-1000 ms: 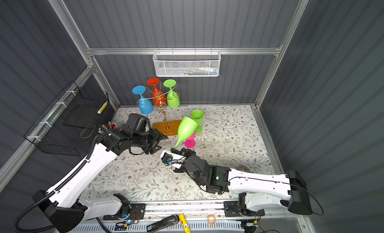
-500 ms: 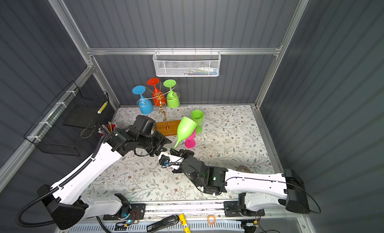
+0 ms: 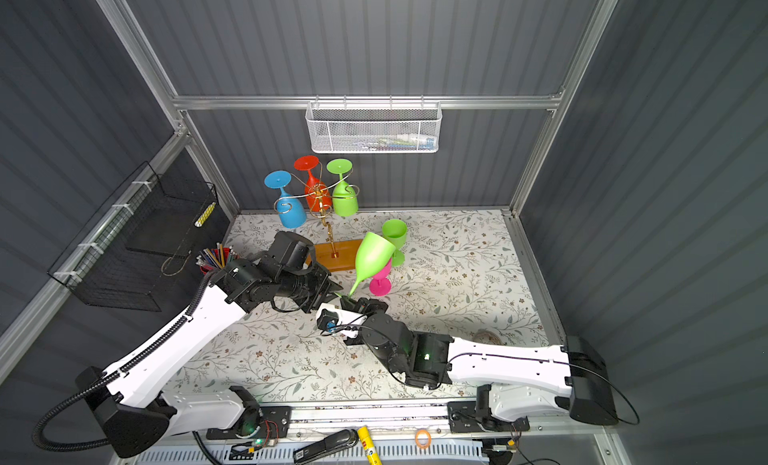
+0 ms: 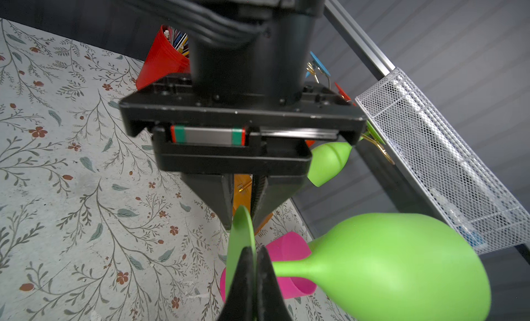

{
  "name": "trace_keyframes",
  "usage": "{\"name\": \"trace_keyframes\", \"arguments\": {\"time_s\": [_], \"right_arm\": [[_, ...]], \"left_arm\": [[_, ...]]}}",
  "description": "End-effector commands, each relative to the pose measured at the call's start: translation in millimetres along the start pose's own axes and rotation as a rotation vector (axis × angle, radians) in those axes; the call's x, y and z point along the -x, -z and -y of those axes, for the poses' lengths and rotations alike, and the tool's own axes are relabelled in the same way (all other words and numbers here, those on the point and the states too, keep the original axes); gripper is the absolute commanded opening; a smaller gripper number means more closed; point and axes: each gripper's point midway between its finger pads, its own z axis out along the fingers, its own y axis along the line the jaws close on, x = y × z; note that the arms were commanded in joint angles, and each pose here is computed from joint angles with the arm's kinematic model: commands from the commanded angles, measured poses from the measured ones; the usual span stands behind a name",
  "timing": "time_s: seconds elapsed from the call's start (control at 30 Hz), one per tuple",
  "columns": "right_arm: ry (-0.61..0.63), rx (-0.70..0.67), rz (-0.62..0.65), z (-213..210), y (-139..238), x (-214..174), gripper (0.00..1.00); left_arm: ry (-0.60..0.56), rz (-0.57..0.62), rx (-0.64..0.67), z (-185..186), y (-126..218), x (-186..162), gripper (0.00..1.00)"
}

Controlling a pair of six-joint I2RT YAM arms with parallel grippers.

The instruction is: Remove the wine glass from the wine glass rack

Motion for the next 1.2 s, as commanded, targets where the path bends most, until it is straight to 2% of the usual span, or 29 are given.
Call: {"name": "trace_keyframes", "arguments": {"time_s": [0.0,0.07,0.23,0.47,0.5,0.63,0.73,0.9,1.07,1.17], "right_arm": [[-0.009,-0.019,0.022,3.4,1.1,8.7,0.0],[-0.005,-0.016,0.023,2.2,1.5,8.7,0.0],[0.003,-0.015,0.018,0.4,1.7,7.1,0.0],[-0.009,-0.019,0.021,3.0,3.5,8.2,0.01],[-0.012,-0.021,0.02,3.8,4.1,8.2,0.06],[-0.037,-0.013,0.02,7.6,9.4,7.8,0.42],[-0.067,-0.003,0.043,12.7,17.9,9.9,0.6],[-0.124,0.013,0.06,23.6,33.9,10.9,0.71],[-0.191,0.028,0.052,35.9,49.6,7.2,0.74],[-0.247,0.035,0.013,47.2,55.4,0.0,0.74]], "left_arm": [[0.014,0.007,-0.001,-3.3,2.9,-0.5,0.11],[0.019,0.006,-0.001,-4.1,2.3,-0.6,0.06],[0.021,0.01,0.002,-5.4,3.0,-0.4,0.0],[0.029,0.026,0.012,-10.4,3.5,2.2,0.0],[0.03,0.027,0.015,-11.0,2.8,2.5,0.0],[0.023,0.035,0.013,-11.7,4.9,3.4,0.0],[0.014,0.044,0.018,-16.0,4.7,5.1,0.0],[-0.012,0.049,0.012,-25.3,1.4,6.8,0.0],[-0.046,0.091,-0.033,-33.0,6.7,12.9,0.0],[-0.125,0.109,-0.085,-34.0,9.8,14.9,0.0]]}}
